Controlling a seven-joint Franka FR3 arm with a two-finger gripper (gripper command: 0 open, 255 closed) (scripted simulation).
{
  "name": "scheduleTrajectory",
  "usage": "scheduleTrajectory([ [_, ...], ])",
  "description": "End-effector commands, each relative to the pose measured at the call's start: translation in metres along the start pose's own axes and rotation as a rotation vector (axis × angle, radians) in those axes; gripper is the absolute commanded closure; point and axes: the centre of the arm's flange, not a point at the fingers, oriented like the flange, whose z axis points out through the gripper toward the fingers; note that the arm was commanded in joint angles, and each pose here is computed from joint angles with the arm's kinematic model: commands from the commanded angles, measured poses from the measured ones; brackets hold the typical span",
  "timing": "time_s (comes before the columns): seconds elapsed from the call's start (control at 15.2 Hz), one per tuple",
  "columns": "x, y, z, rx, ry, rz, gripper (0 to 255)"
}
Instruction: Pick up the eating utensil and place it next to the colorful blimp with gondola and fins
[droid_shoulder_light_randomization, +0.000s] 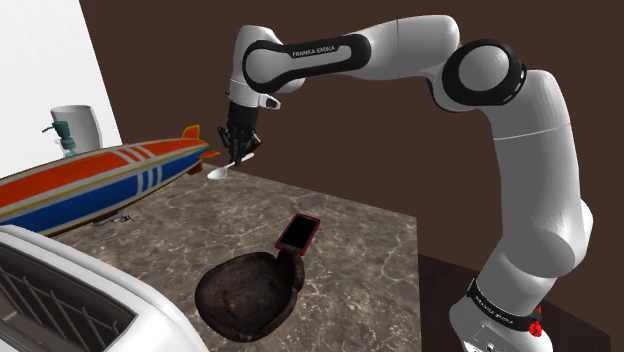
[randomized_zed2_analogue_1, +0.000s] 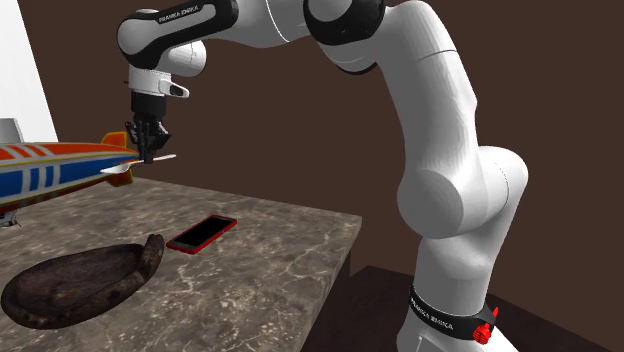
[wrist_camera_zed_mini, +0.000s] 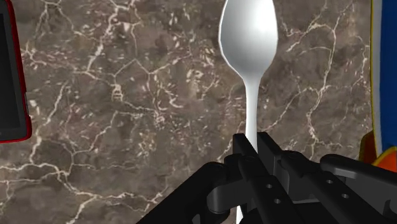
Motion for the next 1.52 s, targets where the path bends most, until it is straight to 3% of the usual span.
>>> scheduleTrajectory([
  [0.0, 0.002, 0.002, 0.01, 0.0, 0.0, 0.0, 255],
  [1.19, 0.015, 0.016, 0.103, 0.0, 0.0, 0.0, 255],
  [1.45, 0.016, 0.017, 0.107, 0.0, 0.0, 0.0, 255],
])
